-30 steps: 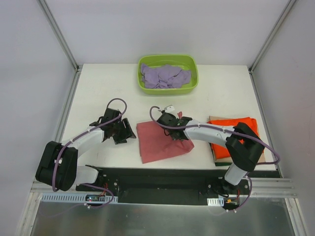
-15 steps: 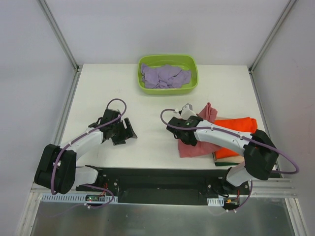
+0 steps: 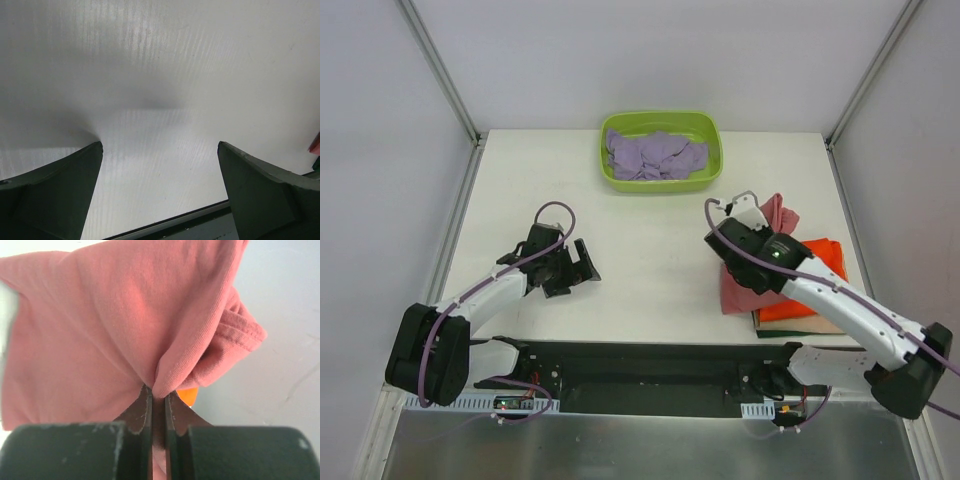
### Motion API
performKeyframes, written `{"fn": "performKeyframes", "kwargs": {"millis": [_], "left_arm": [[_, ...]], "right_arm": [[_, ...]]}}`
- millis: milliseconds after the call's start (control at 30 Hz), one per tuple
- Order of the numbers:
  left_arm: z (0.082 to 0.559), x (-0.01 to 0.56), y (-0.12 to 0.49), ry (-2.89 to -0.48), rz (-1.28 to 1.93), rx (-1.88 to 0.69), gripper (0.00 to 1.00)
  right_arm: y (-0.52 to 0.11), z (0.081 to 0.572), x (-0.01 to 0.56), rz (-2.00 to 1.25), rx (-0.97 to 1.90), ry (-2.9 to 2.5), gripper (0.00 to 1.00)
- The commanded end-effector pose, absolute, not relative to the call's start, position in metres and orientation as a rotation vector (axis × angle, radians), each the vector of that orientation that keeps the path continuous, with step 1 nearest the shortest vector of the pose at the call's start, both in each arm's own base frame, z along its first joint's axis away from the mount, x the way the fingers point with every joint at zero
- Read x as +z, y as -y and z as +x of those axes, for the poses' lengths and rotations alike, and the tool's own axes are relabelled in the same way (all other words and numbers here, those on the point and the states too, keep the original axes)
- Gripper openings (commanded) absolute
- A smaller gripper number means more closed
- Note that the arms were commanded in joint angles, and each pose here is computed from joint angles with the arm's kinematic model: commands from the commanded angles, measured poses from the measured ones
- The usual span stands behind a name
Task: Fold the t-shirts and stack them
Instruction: Put the neatly folded tshirt into the corner of the board with the right arm
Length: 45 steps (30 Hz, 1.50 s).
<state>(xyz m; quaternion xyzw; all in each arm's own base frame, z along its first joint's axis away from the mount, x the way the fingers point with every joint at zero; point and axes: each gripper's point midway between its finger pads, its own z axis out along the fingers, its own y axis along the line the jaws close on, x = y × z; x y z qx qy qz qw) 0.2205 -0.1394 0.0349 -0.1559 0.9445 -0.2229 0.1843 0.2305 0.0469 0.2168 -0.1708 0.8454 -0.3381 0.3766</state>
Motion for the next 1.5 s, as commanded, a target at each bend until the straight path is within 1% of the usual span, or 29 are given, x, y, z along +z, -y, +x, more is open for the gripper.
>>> {"fn": "performKeyframes", "kwargs": {"millis": [0, 100, 267, 600, 867, 1000, 1100, 1267, 1367, 1467], "left_arm": [[0.206, 0.024, 0.128, -2.710, -0.433, -0.542, 0.99], [0.206, 0.025, 0.127, -2.703, -0.432, -0.541, 0.99], [0.207, 0.026, 0.127, -2.696, -0.434, -0.539, 0.99], [0.207, 0.026, 0.125, -2.686, -0.435, -0.529, 0.99], [0.207, 0.024, 0.122, -2.683, -0.452, -0.506, 0.99], [0.205, 0.022, 0.121, -2.692, -0.460, -0.498, 0.99], [0.206, 0.023, 0.121, -2.691, -0.462, -0.501, 0.99], [0.206, 0.022, 0.121, -2.693, -0.467, -0.500, 0.99], [0.206, 0.022, 0.122, -2.694, -0.468, -0.504, 0.99], [0.205, 0.021, 0.122, -2.697, -0.473, -0.504, 0.99]], "right_arm": [[-0.046, 0.232, 0.240, -0.443, -0.691, -2.152, 0.00], [-0.037, 0.231, 0.241, -0.464, -0.665, -2.186, 0.00], [-0.024, 0.233, 0.250, -0.413, -0.648, -2.235, 0.00], [-0.034, 0.230, 0.291, -0.394, -0.478, -2.224, 0.01], [-0.024, 0.227, 0.307, -0.438, -0.495, -2.239, 0.00], [-0.015, 0.227, 0.297, -0.471, -0.482, -2.301, 0.00], [-0.002, 0.231, 0.285, -0.434, -0.503, -2.365, 0.00], [0.025, 0.242, 0.276, -0.386, -0.632, -2.414, 0.00], [0.025, 0.255, 0.269, -0.475, -0.539, -2.418, 0.00], [0.035, 0.264, 0.256, -0.491, -0.459, -2.480, 0.00]]}}
